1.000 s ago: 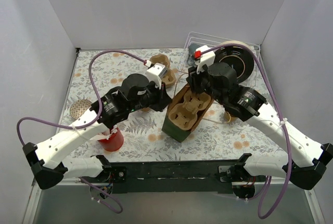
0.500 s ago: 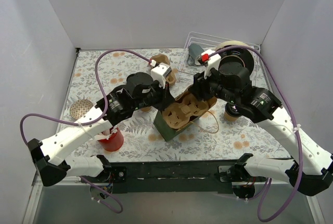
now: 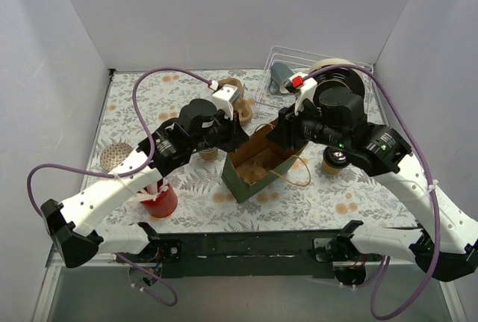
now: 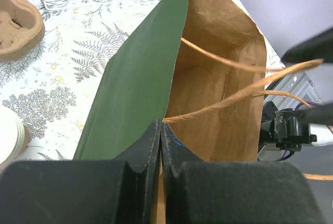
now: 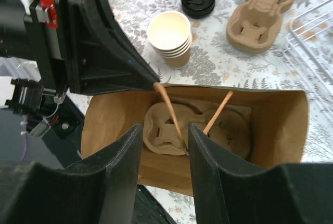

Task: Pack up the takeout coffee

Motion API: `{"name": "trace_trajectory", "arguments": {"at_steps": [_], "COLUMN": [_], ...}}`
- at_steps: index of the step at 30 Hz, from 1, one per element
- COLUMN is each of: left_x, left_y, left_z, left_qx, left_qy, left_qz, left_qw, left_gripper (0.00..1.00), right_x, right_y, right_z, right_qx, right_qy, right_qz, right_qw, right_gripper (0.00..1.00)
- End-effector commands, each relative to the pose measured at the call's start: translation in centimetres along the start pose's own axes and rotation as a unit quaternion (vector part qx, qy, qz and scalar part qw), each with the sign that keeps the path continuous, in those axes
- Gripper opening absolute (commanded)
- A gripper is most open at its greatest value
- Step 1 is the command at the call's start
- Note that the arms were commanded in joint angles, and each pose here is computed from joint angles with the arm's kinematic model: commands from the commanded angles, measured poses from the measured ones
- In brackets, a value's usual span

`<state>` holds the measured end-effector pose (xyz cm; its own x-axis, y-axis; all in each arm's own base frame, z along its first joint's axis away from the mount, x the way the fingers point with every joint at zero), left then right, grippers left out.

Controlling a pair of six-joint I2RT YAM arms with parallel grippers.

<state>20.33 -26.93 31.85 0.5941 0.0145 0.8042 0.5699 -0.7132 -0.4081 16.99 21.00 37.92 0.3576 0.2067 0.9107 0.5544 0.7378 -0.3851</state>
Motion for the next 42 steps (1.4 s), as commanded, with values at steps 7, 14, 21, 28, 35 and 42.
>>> {"name": "trace_trajectory", "arguments": {"at_steps": [7,14,21,28,35,42], "left_x": [1.4,5.3,5.3,3.7,1.4,3.3], "left_y": [-0.8,-2.1,-4.2,-3.1,-1.0,-0.8], "left_z": [-0.1,-0.4,-0.2,1.5,3.6,4.3], "left_qx": [-0.002,0.044,0.037,0.08,0.113,0.143], "left_qy": [-0.011,-0.001,0.082,0.084,0.079,0.089], "left_qz": [-0.012,-0.047,-0.031,0.02,0.065,0.045], "left_qw": [1.0,0.998,0.995,0.993,0.988,0.985], "left_gripper": [0.05,0.65,0.74,0.76,0.74,0.76], "right_x": [2.8,6.1,4.0,3.0,2.7,-0.7], "right_y": [-0.9,-3.2,-4.5,-4.3,-3.9,-3.7], "right_z": [-1.0,-2.4,-5.1,-7.4,-9.4,-12.1], "right_qx": [-0.068,-0.148,-0.278,-0.358,-0.366,-0.378], "right_qy": [0.049,0.118,0.214,0.176,0.16,0.17], "right_qz": [-0.049,-0.118,-0.119,-0.071,-0.036,0.013], "right_qw": [0.995,0.975,0.929,0.914,0.916,0.91], "right_gripper": [0.51,0.52,0.5,0.52,0.55,0.58]}}
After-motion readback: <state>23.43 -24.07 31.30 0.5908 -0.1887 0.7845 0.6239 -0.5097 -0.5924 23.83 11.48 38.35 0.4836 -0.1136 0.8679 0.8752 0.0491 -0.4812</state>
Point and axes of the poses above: each gripper's point midway between its finger pads, its own y axis out along the fingers, its own z axis along the line the jaws close on, x = y × z, the point moved 5 cm from there along -y, back along the fingers, and after that the axes turned 4 degrees about -y, right-handed, at the moved point
